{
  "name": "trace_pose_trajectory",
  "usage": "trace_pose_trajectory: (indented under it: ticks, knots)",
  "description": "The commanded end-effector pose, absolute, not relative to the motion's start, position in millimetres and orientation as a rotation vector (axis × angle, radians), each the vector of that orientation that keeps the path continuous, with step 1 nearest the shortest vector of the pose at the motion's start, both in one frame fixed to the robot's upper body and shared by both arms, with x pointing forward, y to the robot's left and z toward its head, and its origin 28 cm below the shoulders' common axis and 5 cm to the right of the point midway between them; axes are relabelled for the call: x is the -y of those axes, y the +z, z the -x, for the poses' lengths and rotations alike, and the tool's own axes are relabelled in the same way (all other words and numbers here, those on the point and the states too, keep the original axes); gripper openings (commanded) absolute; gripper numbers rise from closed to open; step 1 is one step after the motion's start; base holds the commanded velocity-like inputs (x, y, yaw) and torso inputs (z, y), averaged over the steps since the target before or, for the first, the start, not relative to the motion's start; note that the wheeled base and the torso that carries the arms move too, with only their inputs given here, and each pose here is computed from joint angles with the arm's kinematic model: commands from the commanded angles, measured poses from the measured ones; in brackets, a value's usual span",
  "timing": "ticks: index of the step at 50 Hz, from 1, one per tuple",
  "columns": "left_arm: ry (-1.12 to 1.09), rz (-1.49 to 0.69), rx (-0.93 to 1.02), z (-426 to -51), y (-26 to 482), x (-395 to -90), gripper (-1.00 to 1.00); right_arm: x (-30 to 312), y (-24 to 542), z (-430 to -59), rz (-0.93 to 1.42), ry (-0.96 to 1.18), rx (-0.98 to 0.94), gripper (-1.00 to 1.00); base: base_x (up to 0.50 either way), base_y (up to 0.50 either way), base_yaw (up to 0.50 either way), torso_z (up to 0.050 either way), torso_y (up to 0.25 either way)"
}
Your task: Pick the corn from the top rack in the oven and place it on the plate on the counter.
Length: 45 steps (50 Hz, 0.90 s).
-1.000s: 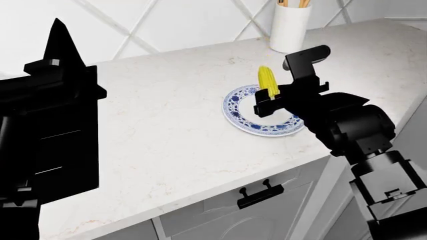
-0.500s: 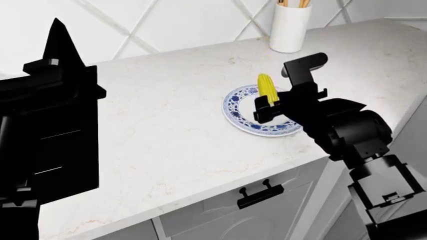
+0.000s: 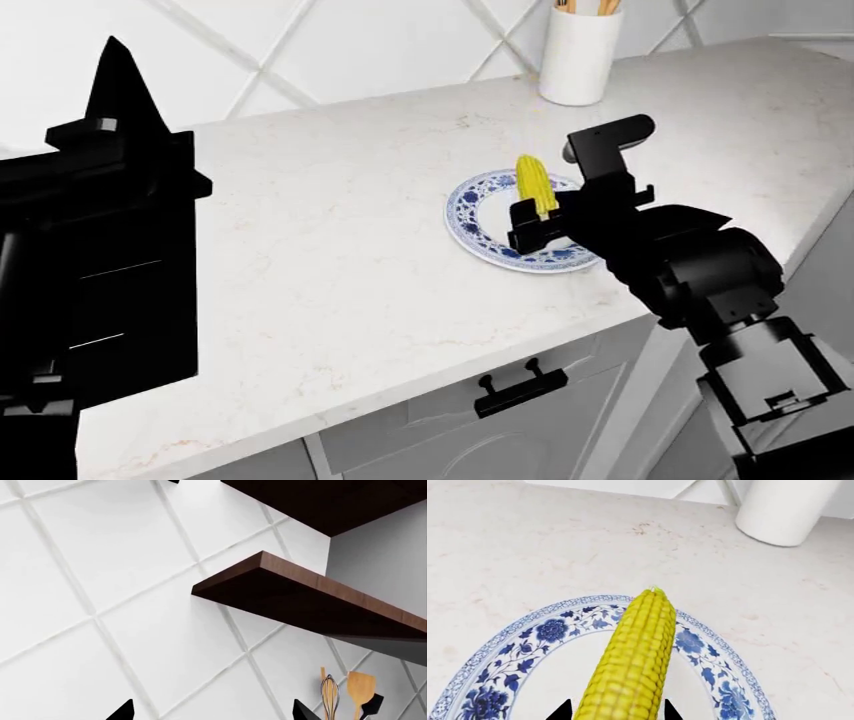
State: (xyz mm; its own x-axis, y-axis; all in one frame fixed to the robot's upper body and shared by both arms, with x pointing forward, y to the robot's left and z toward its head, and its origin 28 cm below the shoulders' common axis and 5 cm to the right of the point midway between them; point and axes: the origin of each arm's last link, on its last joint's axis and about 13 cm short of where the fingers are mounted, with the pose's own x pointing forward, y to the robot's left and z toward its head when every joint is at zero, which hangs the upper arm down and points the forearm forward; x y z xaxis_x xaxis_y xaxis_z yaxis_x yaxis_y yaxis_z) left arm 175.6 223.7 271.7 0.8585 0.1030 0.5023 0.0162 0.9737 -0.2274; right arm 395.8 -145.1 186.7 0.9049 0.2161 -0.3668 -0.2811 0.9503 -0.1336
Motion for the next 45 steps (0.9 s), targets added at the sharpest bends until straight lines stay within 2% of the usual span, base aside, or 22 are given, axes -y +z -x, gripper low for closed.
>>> trace_pose_trajectory:
  ticks: [1,45]
  knots:
    - [0.047,0.229,0.537,-176.0,270.9,-223.9,1.0,145.1,188.0,-396.4,0.198,0.264,-0.346,-1.0,0.0,0.0,0.0,0.0,0.0]
    - [0.049,0.23,0.536,-175.9,270.9,-223.9,1.0,145.5,186.5,-399.0,0.191,0.239,-0.36,-1.0,0.0,0.0,0.0,0.0,0.0]
